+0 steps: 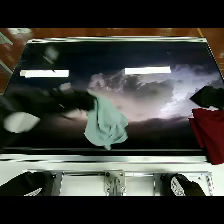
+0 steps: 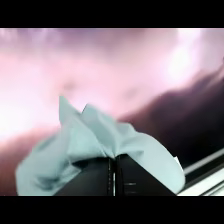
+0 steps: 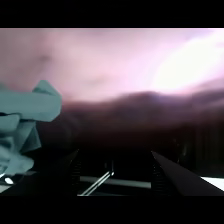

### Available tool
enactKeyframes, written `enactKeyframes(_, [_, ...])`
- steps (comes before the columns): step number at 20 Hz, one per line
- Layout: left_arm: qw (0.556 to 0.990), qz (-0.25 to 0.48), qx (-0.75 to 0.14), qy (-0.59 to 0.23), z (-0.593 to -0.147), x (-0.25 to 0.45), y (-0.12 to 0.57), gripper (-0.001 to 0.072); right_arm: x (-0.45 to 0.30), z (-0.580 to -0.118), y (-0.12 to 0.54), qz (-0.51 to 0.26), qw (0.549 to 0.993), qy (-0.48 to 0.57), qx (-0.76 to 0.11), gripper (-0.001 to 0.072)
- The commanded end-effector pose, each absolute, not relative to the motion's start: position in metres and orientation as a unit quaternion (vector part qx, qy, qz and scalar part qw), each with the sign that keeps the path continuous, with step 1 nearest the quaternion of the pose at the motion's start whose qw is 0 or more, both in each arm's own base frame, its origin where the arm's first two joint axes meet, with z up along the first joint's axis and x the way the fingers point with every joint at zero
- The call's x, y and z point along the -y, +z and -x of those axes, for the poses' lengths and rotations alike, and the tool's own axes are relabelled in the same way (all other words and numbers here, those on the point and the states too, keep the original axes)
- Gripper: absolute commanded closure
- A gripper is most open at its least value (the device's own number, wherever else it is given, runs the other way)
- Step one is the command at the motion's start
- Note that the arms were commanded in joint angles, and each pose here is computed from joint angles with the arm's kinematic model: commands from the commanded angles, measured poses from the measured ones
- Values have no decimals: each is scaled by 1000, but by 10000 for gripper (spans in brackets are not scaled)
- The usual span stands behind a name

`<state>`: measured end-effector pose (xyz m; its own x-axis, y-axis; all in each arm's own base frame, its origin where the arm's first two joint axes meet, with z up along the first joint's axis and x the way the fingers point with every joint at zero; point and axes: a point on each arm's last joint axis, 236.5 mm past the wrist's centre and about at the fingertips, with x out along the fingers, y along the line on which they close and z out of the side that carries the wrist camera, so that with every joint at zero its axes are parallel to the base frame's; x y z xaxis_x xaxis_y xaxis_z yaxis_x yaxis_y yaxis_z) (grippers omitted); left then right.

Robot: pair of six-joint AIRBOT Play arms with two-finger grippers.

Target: Fold the shirts.

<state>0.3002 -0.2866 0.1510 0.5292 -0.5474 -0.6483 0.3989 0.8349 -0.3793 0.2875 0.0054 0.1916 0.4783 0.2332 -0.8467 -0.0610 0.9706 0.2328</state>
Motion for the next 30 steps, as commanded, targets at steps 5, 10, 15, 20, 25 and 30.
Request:
enactKeyframes(5, [798, 128, -564, -171, -264, 250, 32, 0, -48, -268, 100, -198, 778, 135, -580, 77])
enactKeyframes(10, [771, 28, -617, -155, -256, 157, 31, 1, -51, -276, 55, -239, 763, 123, -588, 78])
enactKeyframes(15, [712, 145, -670, -152, -218, 146, -16, 2, -78, -296, 16, -308, 698, 184, -619, 78])
enactKeyframes(20, [691, 254, -666, -124, -212, 177, -63, 4, -126, -307, -32, -329, 636, 238, -656, 78])
enactKeyframes(25, [690, 252, -668, -119, -218, 194, -87, 107, -140, -321, -67, -343, 629, 218, -662, 78])
enactKeyframes(30, [699, 257, -659, -103, -233, 204, -116, 114, -137, -326, -73, -343, 637, 205, -659, 78])
